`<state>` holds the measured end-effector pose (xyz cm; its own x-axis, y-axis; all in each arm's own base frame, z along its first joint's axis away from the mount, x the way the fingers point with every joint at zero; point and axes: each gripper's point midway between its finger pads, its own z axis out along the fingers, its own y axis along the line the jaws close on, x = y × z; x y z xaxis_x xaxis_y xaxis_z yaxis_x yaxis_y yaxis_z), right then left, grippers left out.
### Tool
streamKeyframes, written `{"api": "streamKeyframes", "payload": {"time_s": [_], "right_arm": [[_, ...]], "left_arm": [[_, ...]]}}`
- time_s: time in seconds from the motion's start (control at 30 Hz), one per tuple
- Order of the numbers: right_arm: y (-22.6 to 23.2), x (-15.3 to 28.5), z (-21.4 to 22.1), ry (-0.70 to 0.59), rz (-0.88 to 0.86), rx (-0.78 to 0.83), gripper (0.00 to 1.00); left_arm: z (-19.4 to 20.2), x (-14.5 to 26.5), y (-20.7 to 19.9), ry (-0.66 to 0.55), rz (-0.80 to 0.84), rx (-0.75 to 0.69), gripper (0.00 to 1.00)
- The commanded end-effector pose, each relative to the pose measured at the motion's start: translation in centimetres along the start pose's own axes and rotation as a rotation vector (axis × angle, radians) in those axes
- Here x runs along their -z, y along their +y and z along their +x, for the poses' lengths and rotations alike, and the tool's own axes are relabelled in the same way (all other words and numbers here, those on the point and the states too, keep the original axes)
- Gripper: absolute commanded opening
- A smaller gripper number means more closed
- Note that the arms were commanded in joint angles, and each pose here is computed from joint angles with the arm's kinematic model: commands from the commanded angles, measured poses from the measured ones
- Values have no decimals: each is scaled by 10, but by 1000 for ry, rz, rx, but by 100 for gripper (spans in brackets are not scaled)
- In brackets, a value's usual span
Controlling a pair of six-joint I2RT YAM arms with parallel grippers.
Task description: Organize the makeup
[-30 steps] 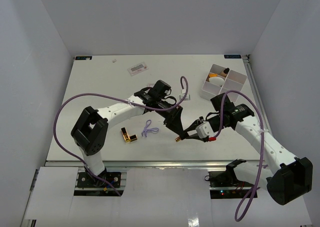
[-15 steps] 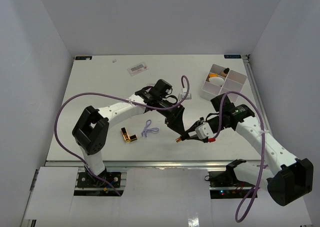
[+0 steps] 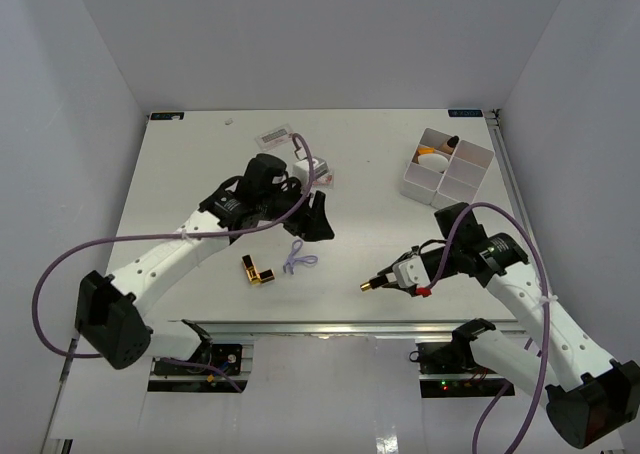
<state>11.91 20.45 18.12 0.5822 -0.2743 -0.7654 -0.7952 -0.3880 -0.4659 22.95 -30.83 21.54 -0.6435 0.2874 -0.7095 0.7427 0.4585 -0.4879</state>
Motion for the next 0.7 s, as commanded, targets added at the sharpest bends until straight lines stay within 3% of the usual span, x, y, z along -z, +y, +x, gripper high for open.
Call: {"api": "streamKeyframes", "payload": {"time_s": [0.0,0.03,0.1,0.33,0.5,0.67], "right_arm": [[-10,4,-1,8,82,-129,11],[-12,5,-1,7,98,-146,11],[-15,8,2,8,133,-184,9],[-17,12,14,3,164,-256,8],[-19,15,17,-3,182,-269,8],[-19,17,20,-6,193,-280,8]], "left_arm": [[50,29,64,41,-427,125,51],[69,36,75,84,-499,147,45],[83,42,91,132,-589,151,42],[118,54,125,328,-768,101,40],[131,63,137,406,-832,46,41],[142,53,132,453,-737,-17,42]]}}
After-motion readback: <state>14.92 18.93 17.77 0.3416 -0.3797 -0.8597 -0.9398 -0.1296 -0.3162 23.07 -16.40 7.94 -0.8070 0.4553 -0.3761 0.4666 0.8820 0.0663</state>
